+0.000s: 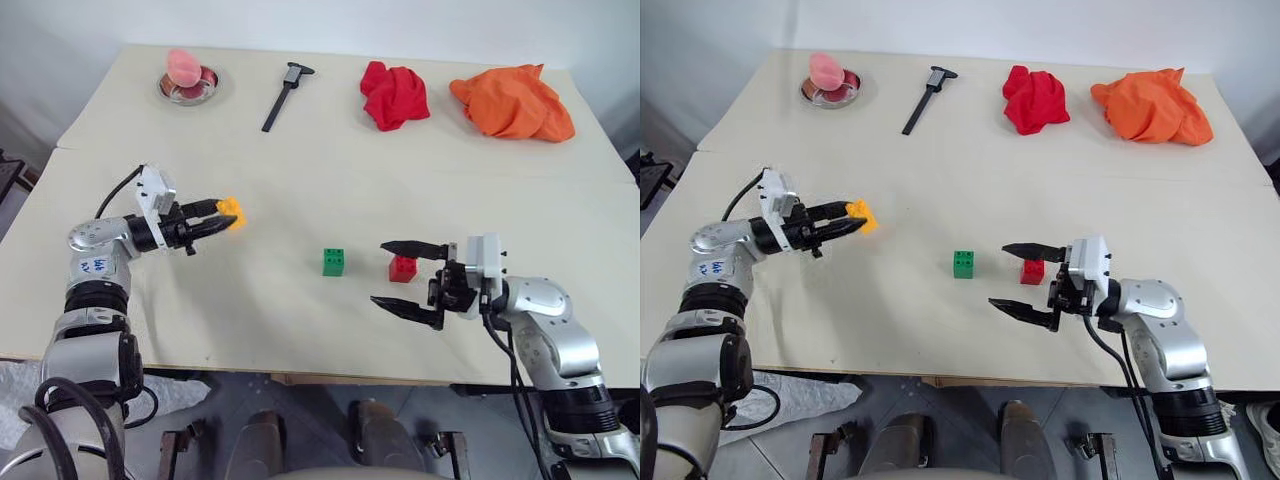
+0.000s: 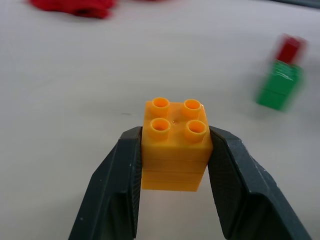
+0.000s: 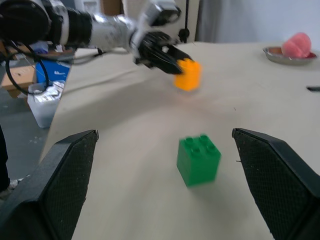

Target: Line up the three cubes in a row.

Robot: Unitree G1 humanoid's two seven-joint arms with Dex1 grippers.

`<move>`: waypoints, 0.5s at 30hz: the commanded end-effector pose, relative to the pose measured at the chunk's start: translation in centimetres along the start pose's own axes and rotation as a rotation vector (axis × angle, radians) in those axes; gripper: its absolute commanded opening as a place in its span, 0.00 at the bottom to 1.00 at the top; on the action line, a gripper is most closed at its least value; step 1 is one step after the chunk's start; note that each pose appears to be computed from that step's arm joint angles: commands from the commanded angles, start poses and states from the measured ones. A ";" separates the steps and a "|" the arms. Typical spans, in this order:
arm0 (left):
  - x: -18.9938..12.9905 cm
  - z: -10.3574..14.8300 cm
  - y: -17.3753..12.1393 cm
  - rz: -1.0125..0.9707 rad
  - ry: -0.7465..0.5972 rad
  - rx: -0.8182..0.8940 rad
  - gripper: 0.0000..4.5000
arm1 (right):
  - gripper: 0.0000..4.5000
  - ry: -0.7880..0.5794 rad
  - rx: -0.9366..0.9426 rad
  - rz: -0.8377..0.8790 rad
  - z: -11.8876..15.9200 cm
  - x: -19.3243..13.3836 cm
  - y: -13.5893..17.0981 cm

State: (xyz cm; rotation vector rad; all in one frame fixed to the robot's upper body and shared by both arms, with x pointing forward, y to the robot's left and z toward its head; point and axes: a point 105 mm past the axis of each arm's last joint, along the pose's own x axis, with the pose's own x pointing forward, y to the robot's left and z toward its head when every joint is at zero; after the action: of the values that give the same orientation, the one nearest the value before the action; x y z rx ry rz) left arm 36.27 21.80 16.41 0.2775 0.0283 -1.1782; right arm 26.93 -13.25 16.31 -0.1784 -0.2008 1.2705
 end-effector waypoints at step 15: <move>4.9 -1.3 -3.2 -0.293 0.073 0.167 0.34 | 1.00 0.049 -0.018 -0.025 0.1 -2.6 0.6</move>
State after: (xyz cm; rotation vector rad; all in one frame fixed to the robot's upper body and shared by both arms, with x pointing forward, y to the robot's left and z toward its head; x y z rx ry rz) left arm 35.74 17.02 13.59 0.4427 0.0393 -1.4025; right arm 25.98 -15.08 15.31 -0.1870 -0.1457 1.2390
